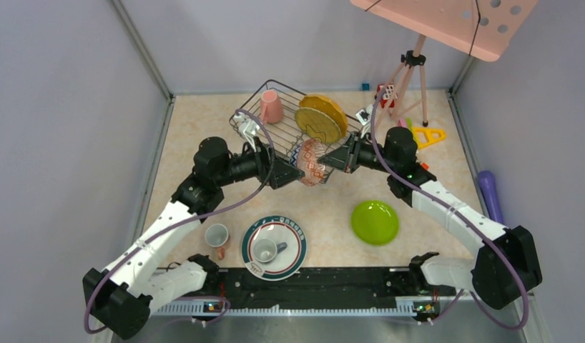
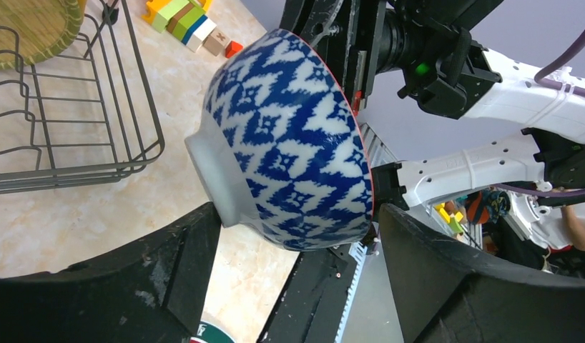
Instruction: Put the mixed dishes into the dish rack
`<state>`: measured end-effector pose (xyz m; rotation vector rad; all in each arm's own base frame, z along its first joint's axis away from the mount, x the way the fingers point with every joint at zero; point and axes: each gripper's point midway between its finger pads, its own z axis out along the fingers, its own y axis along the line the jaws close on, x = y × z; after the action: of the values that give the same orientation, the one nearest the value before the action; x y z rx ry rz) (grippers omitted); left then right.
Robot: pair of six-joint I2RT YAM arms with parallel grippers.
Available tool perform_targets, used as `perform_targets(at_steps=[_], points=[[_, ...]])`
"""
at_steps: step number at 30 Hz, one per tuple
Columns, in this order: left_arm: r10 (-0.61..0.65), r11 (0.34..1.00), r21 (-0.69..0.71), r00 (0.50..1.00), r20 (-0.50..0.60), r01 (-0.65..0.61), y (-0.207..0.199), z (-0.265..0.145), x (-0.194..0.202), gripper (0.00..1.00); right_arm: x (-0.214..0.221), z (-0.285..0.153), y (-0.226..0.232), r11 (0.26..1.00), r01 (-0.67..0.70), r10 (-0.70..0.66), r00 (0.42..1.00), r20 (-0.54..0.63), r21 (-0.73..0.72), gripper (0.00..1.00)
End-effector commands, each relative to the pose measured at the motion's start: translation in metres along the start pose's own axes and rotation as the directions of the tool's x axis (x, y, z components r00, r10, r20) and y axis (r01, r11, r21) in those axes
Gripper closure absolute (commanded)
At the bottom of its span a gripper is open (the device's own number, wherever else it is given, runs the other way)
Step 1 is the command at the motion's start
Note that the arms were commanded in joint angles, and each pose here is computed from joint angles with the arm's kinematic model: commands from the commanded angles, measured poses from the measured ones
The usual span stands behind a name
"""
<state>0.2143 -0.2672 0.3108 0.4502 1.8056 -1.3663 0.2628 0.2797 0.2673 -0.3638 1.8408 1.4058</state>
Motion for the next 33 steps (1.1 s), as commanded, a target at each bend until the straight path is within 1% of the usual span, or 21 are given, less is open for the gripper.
perform_targets(at_steps=[1,5,7,10,12,14,15,16,18,21,22,24,25,27,29,30,32,33], points=[[0.07,0.996,0.048,0.997,0.032,-0.072,-0.02,-0.006,-0.016,0.17,-0.038,0.001,0.029,0.992,0.093,-0.085,0.992,0.092,-0.083,1.0],[0.061,0.996,0.061,0.998,0.023,-0.063,-0.018,-0.001,-0.014,0.28,-0.037,0.002,0.031,0.991,0.087,-0.079,0.993,0.089,-0.101,1.0],[0.052,0.996,0.069,0.998,0.024,-0.054,-0.017,0.003,-0.016,0.3,-0.037,0.002,0.031,0.991,0.088,-0.079,0.993,0.089,-0.099,1.0],[0.049,0.996,0.073,0.999,0.025,-0.05,-0.016,0.008,-0.02,0.42,-0.036,0.001,0.03,0.992,0.087,-0.079,0.993,0.09,-0.093,1.0],[0.053,0.997,0.056,0.998,0.038,-0.055,-0.012,0.009,-0.023,0.57,-0.036,0.001,0.029,0.992,0.088,-0.08,0.993,0.09,-0.086,1.0],[0.065,0.997,0.03,0.996,0.053,-0.067,-0.008,0.01,-0.026,0.79,-0.037,0.001,0.026,0.994,0.087,-0.08,0.993,0.092,-0.072,0.99],[0.073,0.997,0.006,0.995,0.063,-0.074,-0.004,0.01,-0.029,0.9,-0.038,0.001,0.025,0.995,0.085,-0.079,0.992,0.095,-0.059,0.89],[0.084,0.996,-0.017,0.994,0.067,-0.083,0.0,0.01,-0.031,0.99,-0.039,0.001,0.022,0.996,0.082,-0.077,0.992,0.096,-0.045,0.8],[0.121,0.99,-0.076,0.99,0.075,-0.115,0.008,0.01,-0.038,1.0,-0.039,0.001,0.018,0.997,0.08,-0.078,0.992,0.096,-0.021,0.7],[0.167,0.977,-0.147,0.984,0.07,-0.155,0.017,0.01,-0.048,1.0,-0.041,0.002,0.013,0.997,0.073,-0.074,0.992,0.104,0.009,0.57],[0.182,0.971,-0.17,0.981,0.07,-0.168,0.02,0.011,-0.053,1.0,-0.043,0.002,0.011,0.997,0.067,-0.07,0.992,0.108,0.027,0.47],[0.21,0.951,-0.248,0.975,0.075,-0.186,0.03,0.011,-0.067,1.0,-0.047,0.001,0.003,0.995,0.057,-0.067,0.991,0.116,0.083,0.23],[0.226,0.936,-0.293,0.971,0.077,-0.195,0.036,0.011,-0.075,1.0,-0.048,-0.001,-0.002,0.991,0.054,-0.069,0.99,0.12,0.12,0.19],[0.262,0.891,-0.401,0.963,0.066,-0.215,0.054,0.008,-0.087,1.0,-0.053,-0.007,-0.011,0.98,0.056,-0.084,0.986,0.141,0.193,0.18],[0.305,0.819,-0.522,0.951,0.047,-0.237,0.077,0.004,-0.102,1.0,-0.058,-0.014,-0.02,0.963,0.056,-0.102,0.981,0.166,0.263,0.18],[0.317,0.78,-0.572,0.948,0.012,-0.254,0.092,0.007,-0.105,1.0,-0.058,-0.018,-0.022,0.957,0.06,-0.111,0.979,0.17,0.283,0.18],[0.364,0.676,-0.666,0.929,-0.069,-0.315,0.116,0.005,-0.114,1.0,-0.059,-0.023,-0.021,0.952,0.07,-0.126,0.976,0.175,0.298,0.18],[0.393,0.614,-0.699,0.91,-0.132,-0.366,0.126,0.005,-0.116,1.0,-0.059,-0.025,-0.02,0.95,0.072,-0.13,0.976,0.176,0.304,0.18]])
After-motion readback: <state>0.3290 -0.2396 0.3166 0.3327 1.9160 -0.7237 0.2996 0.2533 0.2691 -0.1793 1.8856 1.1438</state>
